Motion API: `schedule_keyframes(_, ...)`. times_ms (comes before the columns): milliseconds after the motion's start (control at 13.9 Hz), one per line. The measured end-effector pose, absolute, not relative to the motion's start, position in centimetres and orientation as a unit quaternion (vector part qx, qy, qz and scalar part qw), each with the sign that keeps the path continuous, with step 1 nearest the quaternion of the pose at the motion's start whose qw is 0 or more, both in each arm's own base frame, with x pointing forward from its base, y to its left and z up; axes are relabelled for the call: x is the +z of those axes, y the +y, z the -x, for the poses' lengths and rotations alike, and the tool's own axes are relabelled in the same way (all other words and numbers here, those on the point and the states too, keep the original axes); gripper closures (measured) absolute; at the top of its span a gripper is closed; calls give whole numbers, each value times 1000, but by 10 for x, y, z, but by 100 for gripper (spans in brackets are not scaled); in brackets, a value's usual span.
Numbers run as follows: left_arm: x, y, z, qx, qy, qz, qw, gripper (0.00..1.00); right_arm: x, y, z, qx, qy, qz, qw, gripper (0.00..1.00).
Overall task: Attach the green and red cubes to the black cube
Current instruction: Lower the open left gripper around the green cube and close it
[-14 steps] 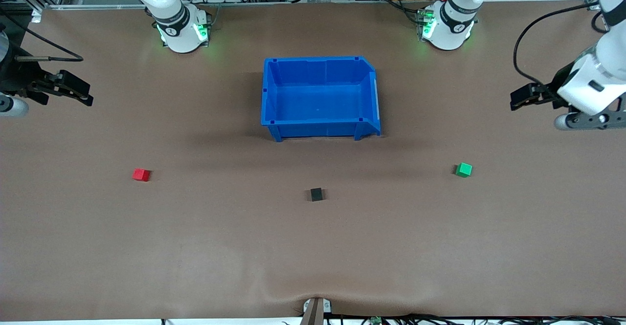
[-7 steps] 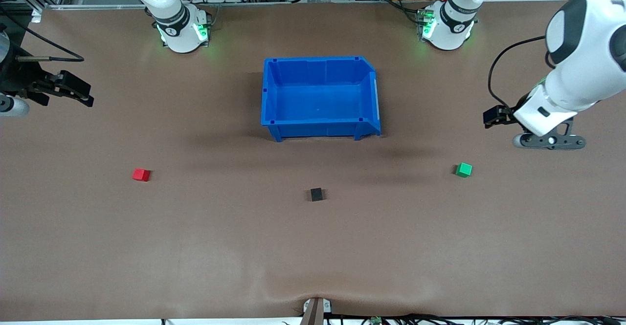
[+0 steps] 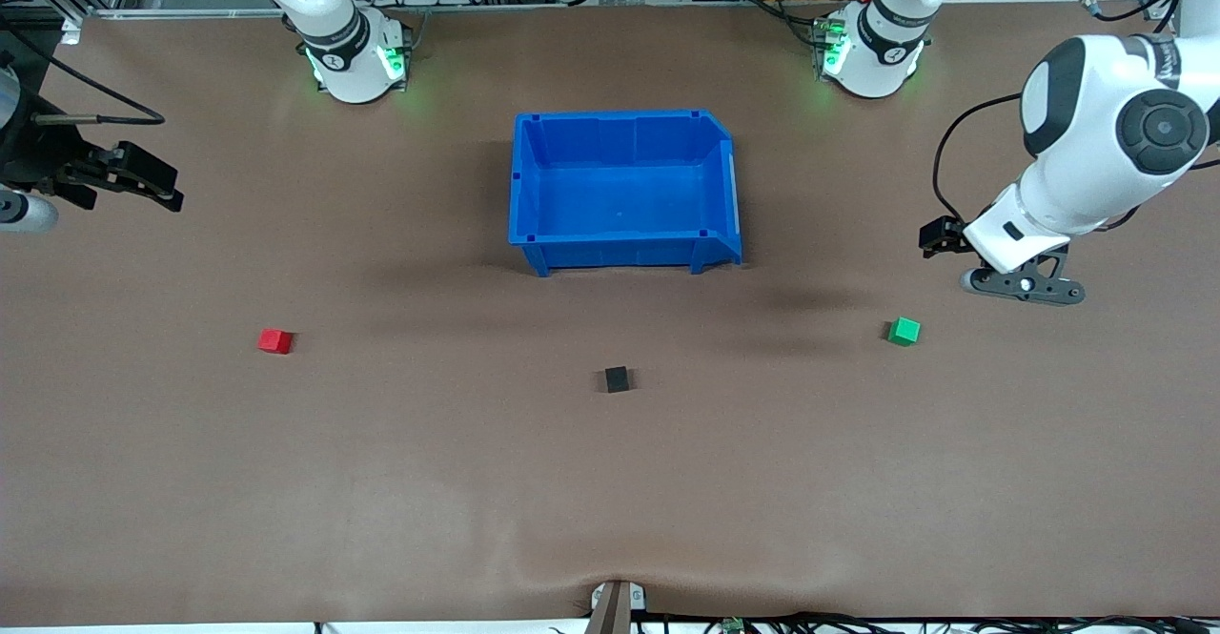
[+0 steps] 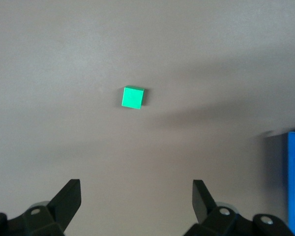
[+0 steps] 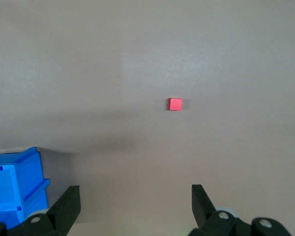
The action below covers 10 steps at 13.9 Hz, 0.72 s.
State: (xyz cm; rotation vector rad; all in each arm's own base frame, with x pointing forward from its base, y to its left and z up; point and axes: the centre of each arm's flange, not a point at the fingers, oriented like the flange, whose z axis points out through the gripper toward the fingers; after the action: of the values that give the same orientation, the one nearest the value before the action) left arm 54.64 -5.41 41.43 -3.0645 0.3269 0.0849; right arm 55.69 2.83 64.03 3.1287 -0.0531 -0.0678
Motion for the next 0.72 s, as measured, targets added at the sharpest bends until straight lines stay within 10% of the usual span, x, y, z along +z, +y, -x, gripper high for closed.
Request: schedule_keyframes(718,301,-16,-573,3,133,991,3,0,628,27,-563,-32,-18,-999,5,0)
